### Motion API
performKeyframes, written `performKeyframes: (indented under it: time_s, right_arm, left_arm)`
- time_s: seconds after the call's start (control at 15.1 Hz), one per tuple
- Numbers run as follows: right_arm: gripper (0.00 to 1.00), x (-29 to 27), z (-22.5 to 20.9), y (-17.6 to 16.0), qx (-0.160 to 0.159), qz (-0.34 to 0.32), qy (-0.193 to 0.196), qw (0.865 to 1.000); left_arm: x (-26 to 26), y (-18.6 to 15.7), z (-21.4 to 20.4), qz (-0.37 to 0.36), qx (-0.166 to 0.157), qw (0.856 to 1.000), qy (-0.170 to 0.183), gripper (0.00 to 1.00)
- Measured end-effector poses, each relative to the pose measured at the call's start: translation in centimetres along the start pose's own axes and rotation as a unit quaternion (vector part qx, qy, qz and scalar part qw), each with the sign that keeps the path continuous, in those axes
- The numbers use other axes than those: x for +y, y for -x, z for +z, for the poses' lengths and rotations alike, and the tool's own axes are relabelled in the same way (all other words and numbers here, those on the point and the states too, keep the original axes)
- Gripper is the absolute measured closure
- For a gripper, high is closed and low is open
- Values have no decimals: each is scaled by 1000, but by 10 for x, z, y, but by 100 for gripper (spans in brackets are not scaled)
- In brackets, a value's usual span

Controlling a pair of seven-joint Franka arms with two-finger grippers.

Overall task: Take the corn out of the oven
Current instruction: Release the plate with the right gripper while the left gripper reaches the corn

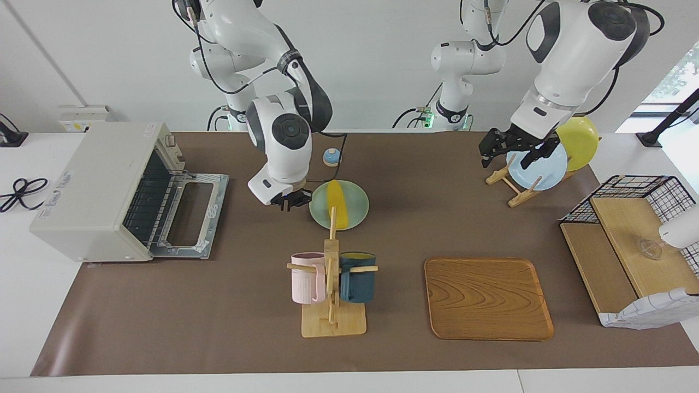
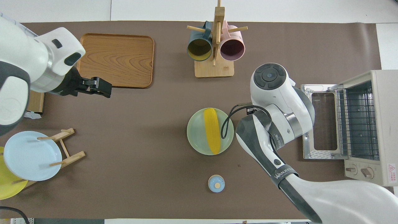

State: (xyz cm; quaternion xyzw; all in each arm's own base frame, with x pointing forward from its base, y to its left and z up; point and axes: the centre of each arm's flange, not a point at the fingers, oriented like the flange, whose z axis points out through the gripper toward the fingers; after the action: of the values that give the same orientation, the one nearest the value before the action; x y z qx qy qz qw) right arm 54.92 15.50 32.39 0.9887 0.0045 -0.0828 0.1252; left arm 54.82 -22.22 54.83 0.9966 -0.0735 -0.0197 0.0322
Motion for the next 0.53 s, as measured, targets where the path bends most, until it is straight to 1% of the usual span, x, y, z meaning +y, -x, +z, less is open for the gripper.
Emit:
performKeyframes:
  time_s: [0.13, 0.27, 0.53]
  right_arm:
    - [99, 27, 18, -1, 0, -2, -8, 1000]
    - [99, 42, 33, 0, 5, -3, -5, 1000]
    - [99, 55, 47, 1, 9, -29, 30, 999]
  left_arm:
    - [57, 8, 33, 4, 0, 1000, 0, 0]
    - [101, 19, 60, 21, -8, 1000, -2, 0]
    - [167, 28, 120, 48, -10, 999, 0, 0]
